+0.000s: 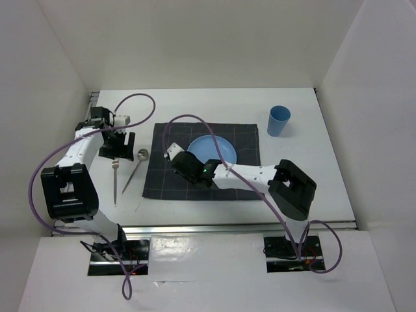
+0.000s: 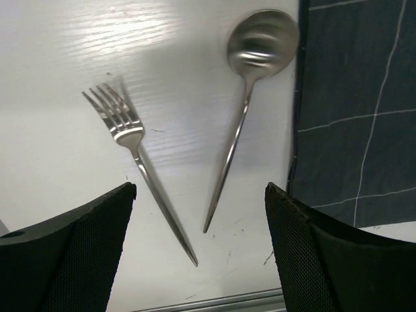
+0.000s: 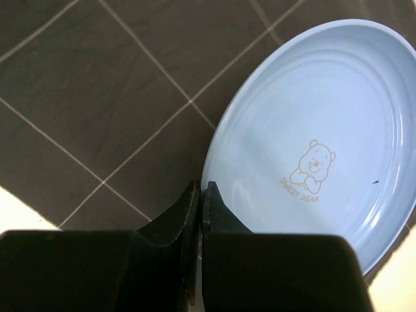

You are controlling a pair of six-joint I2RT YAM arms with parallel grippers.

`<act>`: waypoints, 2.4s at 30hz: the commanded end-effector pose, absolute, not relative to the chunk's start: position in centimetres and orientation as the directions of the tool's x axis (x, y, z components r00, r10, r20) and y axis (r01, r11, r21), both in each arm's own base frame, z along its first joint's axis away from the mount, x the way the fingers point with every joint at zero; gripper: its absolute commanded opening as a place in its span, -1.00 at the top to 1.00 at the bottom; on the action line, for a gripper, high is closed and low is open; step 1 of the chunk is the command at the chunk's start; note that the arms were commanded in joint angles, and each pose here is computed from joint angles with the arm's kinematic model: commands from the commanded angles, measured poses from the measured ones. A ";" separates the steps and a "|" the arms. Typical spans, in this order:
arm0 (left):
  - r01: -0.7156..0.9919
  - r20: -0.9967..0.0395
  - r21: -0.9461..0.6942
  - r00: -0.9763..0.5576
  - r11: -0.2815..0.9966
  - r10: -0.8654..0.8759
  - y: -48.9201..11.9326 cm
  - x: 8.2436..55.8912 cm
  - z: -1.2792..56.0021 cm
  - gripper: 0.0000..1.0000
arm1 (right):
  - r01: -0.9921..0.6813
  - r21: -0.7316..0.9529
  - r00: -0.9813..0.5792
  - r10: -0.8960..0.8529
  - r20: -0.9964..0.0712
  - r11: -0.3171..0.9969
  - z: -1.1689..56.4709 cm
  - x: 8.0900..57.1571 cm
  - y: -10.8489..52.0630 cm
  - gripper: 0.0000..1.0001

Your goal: Set the dinner table for one person

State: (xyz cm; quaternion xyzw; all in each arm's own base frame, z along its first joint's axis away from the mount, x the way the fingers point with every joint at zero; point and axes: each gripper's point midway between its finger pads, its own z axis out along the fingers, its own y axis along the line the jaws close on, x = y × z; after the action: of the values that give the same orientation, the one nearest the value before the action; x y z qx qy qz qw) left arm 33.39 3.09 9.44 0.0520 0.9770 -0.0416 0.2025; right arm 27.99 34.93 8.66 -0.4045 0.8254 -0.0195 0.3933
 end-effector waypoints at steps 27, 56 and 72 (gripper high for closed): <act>0.164 -0.364 -0.084 -0.923 0.983 0.123 4.8 31.5 7.6 -0.70 | -0.666 -0.220 -0.376 -0.575 -0.726 0.713 10.2 25.6 39.4 -0.52; 0.358 -0.064 -0.120 -0.934 0.926 0.352 -0.3 30.9 -3.4 1.00 | -0.378 0.060 -0.349 -0.082 -0.933 0.924 23.5 24.9 30.8 -0.61; 0.118 -0.451 -0.304 -0.892 0.945 -0.034 0.0 38.6 11.9 1.00 | -0.577 0.285 -0.405 0.035 -0.914 0.765 24.0 23.4 39.0 -0.61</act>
State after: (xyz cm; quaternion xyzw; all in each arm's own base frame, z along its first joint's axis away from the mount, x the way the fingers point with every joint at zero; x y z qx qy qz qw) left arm 36.25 1.60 6.14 0.0296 0.9794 -0.1363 0.1461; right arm 23.80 34.97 21.30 -0.1783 0.8172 0.2064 0.5077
